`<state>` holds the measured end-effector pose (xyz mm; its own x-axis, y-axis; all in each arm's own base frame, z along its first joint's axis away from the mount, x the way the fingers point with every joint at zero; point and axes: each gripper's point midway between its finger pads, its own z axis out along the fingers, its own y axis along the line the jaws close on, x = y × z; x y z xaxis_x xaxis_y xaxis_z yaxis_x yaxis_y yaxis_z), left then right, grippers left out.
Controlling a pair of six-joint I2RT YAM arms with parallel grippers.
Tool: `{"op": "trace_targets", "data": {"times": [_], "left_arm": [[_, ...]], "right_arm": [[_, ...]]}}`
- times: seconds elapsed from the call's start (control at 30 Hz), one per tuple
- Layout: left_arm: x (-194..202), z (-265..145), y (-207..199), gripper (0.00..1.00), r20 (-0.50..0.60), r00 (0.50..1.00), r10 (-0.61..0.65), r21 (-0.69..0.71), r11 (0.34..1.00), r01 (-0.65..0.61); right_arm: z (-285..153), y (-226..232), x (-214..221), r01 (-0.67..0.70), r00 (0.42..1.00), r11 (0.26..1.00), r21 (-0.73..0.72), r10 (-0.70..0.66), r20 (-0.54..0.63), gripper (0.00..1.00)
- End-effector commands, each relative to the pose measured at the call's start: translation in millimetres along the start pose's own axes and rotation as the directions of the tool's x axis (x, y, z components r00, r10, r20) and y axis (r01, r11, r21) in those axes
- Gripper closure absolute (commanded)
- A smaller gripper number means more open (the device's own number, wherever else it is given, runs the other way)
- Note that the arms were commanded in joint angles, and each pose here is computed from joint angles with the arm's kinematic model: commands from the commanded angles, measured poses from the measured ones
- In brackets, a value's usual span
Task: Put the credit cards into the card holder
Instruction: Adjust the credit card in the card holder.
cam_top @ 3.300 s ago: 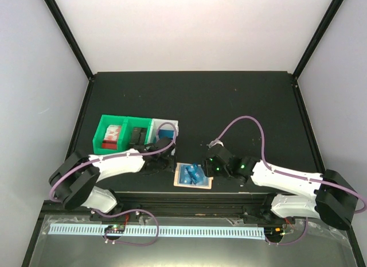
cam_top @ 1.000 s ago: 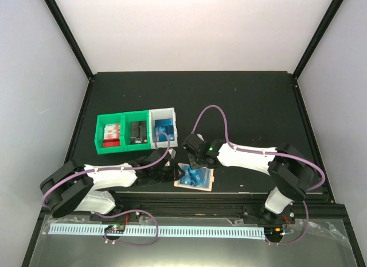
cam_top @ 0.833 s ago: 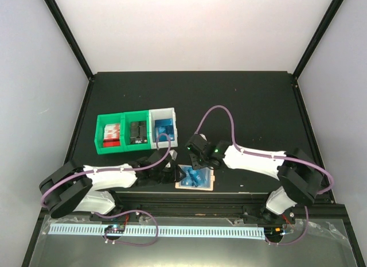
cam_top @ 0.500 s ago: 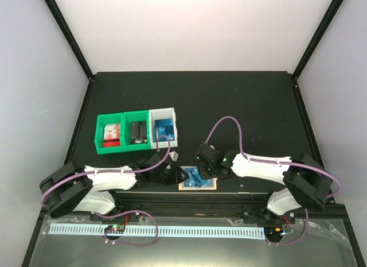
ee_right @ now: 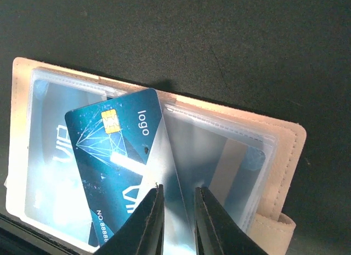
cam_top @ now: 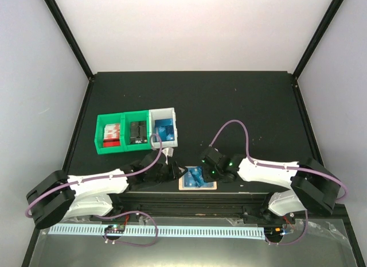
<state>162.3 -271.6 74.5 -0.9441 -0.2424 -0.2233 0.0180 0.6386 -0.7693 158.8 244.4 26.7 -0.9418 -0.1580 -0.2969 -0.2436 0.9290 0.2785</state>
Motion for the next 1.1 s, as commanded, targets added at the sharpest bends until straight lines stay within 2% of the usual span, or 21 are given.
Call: {"op": "trace_targets", "data": {"times": [0.0, 0.23, 0.5, 0.83, 1.07], "left_arm": [[7, 7, -5, 0.58, -0.041, 0.999, -0.011, 0.017, 1.000, 0.012], [23, 21, -19, 0.56, -0.133, 0.991, -0.027, 0.085, 0.996, 0.039], [41, 43, -13, 0.55, -0.206, 0.975, -0.079, 0.042, 0.995, 0.090], [48, 62, -11, 0.56, -0.217, 0.969, -0.120, 0.039, 0.991, 0.132], [49, 64, -2, 0.57, -0.170, 0.968, -0.182, 0.054, 0.980, 0.194]], "right_arm": [[1, -14, 18, -0.020, 0.999, 0.999, 0.026, 0.021, -0.041, 0.81], [-1, -21, 30, -0.037, 0.997, 0.999, 0.014, 0.038, -0.060, 0.81], [2, -31, 43, -0.040, 0.995, 0.999, 0.029, 0.042, -0.086, 0.85], [15, -40, 54, -0.059, 0.992, 0.997, 0.045, 0.064, -0.109, 0.85], [17, -41, 56, -0.062, 0.992, 0.997, 0.042, 0.066, -0.108, 0.85]]}}
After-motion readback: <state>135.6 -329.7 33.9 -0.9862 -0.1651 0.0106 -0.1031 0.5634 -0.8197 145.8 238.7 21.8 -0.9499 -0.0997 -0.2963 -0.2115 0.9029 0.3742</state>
